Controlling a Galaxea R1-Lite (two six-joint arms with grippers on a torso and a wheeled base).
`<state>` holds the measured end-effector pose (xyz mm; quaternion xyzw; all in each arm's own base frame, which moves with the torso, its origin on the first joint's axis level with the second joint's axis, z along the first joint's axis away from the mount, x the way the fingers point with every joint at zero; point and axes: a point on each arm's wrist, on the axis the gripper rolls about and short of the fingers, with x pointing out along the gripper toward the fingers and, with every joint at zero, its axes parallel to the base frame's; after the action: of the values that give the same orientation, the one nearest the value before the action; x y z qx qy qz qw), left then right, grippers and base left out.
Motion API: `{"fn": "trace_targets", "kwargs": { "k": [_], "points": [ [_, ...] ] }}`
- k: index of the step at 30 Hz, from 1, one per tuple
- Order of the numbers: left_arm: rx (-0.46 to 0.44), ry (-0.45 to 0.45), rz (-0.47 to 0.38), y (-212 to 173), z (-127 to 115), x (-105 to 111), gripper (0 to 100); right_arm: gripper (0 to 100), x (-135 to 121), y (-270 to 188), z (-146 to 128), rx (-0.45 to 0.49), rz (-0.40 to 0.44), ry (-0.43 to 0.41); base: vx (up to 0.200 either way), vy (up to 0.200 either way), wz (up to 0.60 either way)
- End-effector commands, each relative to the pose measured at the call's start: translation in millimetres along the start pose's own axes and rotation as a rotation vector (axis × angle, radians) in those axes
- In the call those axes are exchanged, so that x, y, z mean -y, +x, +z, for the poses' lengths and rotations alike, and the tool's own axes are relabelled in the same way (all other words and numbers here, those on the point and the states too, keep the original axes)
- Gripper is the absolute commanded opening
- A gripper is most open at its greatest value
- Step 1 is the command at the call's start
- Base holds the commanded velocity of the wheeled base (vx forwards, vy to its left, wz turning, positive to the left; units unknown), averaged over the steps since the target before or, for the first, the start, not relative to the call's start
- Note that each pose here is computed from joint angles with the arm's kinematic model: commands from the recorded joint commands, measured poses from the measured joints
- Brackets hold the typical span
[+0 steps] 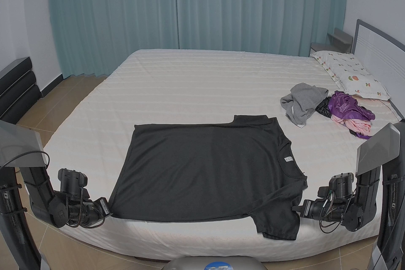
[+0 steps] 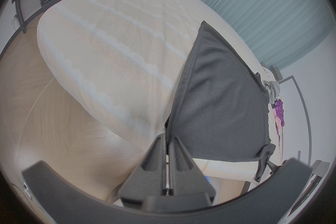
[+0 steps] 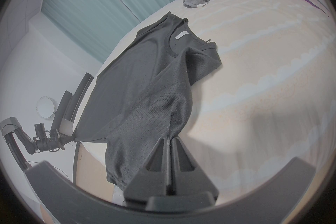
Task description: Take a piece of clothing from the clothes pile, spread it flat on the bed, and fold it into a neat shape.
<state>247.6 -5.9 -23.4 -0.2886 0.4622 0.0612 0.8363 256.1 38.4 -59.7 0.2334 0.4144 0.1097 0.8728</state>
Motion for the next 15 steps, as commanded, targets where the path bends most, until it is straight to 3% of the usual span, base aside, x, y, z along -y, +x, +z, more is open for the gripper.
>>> {"fn": "trace_targets", "kwargs": {
  "k": [1, 15],
  "points": [
    [0.000, 0.000, -0.001, -0.2, 0.0, 0.1, 0, 0, 0.0, -1.4, 0.0, 0.004, -0.009, 0.001, 0.000, 0.000, 0.00],
    [0.031, 0.003, -0.016, -10.8, 2.6, 2.9, 0, 0, 12.7, -44.3, -2.6, 0.006, -0.004, 0.075, 0.000, 0.000, 0.00]
  ]
}}
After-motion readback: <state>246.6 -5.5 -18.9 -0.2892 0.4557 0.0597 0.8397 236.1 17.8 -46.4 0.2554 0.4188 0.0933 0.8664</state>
